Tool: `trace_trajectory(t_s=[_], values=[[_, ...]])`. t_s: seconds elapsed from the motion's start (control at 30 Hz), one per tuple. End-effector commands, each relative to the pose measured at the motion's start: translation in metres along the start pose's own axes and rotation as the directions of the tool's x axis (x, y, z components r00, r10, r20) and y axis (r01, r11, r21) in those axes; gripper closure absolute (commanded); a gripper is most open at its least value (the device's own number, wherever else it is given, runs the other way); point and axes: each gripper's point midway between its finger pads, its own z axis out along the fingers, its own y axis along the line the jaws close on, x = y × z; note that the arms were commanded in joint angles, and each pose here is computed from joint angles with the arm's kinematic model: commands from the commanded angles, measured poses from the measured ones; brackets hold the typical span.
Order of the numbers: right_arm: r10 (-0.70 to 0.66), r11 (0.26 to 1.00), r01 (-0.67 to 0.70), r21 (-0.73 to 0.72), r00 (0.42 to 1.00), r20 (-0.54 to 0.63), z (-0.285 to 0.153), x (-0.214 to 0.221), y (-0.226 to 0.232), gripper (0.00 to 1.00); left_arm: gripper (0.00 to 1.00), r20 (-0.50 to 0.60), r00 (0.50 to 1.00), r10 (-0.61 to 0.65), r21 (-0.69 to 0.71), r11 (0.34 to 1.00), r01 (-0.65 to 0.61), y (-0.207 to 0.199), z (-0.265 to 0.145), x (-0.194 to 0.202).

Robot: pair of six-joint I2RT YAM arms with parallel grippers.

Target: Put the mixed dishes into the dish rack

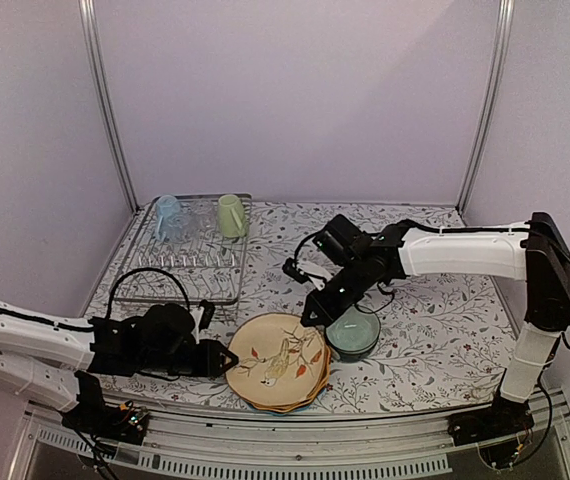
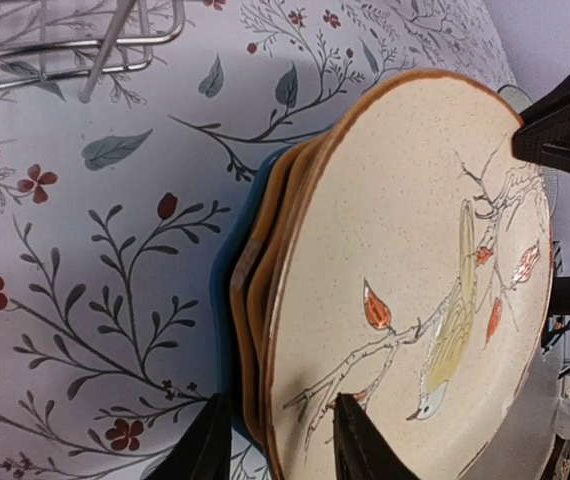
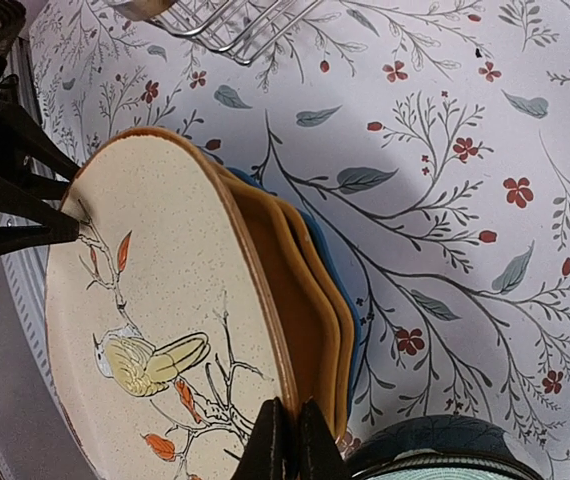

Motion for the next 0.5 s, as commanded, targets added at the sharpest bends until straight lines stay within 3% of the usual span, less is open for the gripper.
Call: trace_trajectory(t_s=[0.0,0.17,0.47], values=[[-0.036,0.999,0.037,-0.022,0.998,0.052,-0.002,-0.019,0.015,1.00,0.63,0.071,0.997,-0.002,0.078,0.997,-0.003,-0.014,-0.010,-0.018],[-0.088,0.996,0.091,-0.025,0.989,0.117,-0.012,-0.035,0.021,1.00,0.57,0.124,0.990,0.073,0.133,0.987,-0.090,-0.025,-0.018,-0.032],[-0.198,0.979,0.202,-0.004,0.960,0.197,-0.024,-0.045,0.020,1.00,0.50,0.152,0.971,0.182,0.087,0.977,-0.196,-0.017,-0.016,-0.043]])
